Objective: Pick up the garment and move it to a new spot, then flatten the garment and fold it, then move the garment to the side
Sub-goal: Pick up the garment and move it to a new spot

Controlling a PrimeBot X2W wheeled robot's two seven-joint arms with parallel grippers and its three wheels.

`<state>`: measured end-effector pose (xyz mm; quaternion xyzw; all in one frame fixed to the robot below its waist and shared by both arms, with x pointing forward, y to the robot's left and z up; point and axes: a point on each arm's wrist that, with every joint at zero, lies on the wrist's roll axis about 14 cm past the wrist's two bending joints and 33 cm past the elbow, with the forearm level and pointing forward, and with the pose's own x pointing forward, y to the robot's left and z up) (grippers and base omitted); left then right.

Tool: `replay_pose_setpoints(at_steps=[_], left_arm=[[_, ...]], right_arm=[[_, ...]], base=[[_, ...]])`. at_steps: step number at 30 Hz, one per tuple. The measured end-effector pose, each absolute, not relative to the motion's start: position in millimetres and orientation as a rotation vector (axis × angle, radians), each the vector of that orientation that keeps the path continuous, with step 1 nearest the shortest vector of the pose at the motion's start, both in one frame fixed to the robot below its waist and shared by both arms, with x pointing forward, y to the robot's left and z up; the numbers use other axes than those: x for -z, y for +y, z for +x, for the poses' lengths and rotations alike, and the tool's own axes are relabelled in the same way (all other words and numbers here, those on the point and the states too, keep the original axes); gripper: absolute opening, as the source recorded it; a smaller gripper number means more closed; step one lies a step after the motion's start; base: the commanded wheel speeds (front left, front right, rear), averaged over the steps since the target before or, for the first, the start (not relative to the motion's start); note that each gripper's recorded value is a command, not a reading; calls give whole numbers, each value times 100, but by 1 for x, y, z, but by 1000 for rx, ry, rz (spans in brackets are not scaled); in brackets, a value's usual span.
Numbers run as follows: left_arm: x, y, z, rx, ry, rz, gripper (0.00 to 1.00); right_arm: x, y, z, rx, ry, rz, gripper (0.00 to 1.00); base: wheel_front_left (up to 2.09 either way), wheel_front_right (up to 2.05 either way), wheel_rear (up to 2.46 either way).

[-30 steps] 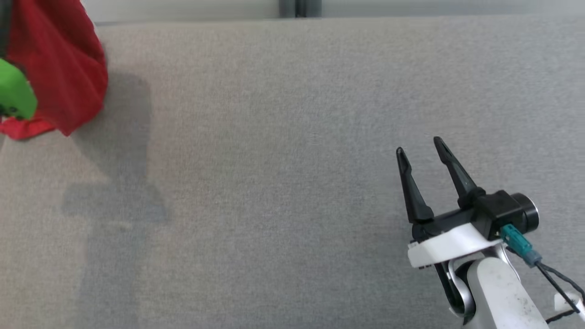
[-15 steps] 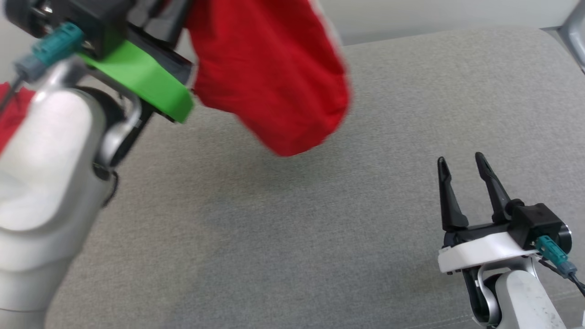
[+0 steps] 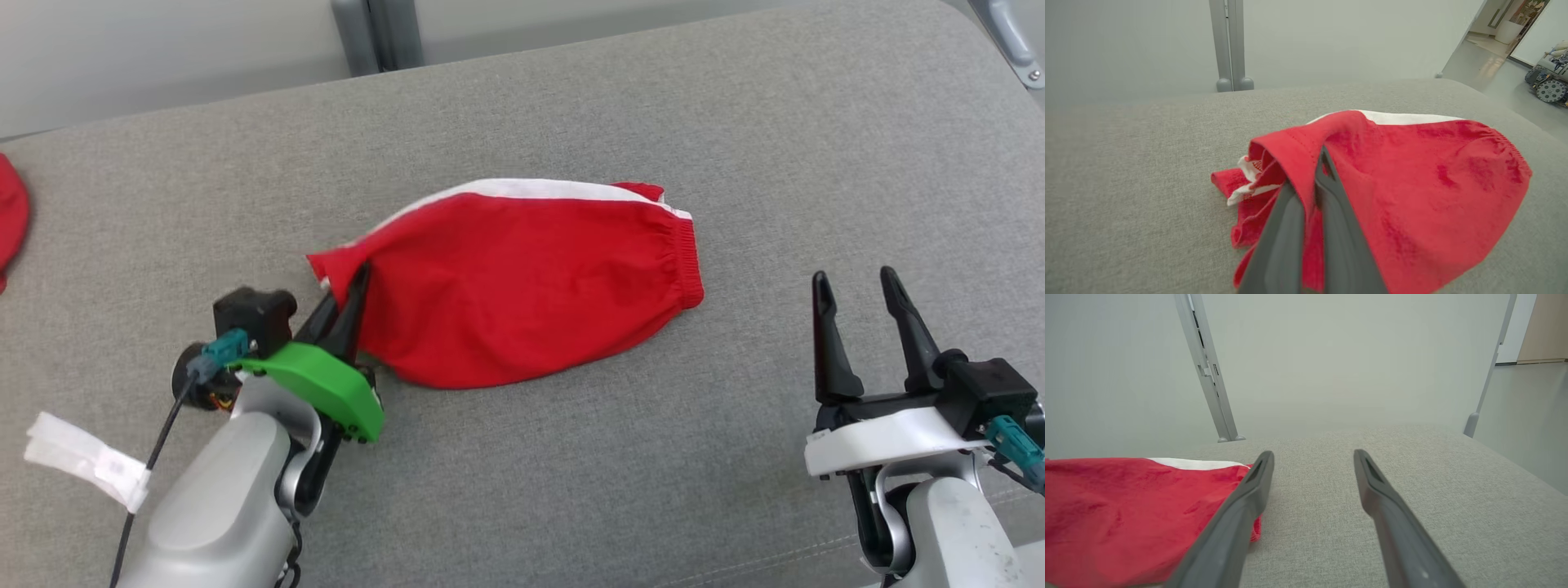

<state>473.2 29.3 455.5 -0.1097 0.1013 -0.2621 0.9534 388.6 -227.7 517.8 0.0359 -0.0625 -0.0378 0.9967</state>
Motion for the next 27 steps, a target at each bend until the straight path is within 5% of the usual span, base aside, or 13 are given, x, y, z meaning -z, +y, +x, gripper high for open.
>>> replay_pose_setpoints(at_steps=[8,10,11,27], left_arm=[[-436,63,468,431,247,-236,0],[-442,68,468,409,228,-256,55],[-447,70,469,400,213,-265,100],[-497,122,428,241,12,-291,100]], right_arm=[[-519,-219,393,50,-128,67,100],[-521,-215,394,38,-134,66,100],[-522,-213,394,31,-136,64,100],[-544,-187,385,-50,-193,30,100]], base=[[0,0,0],[0,0,0],[0,0,0],[0,0,0]])
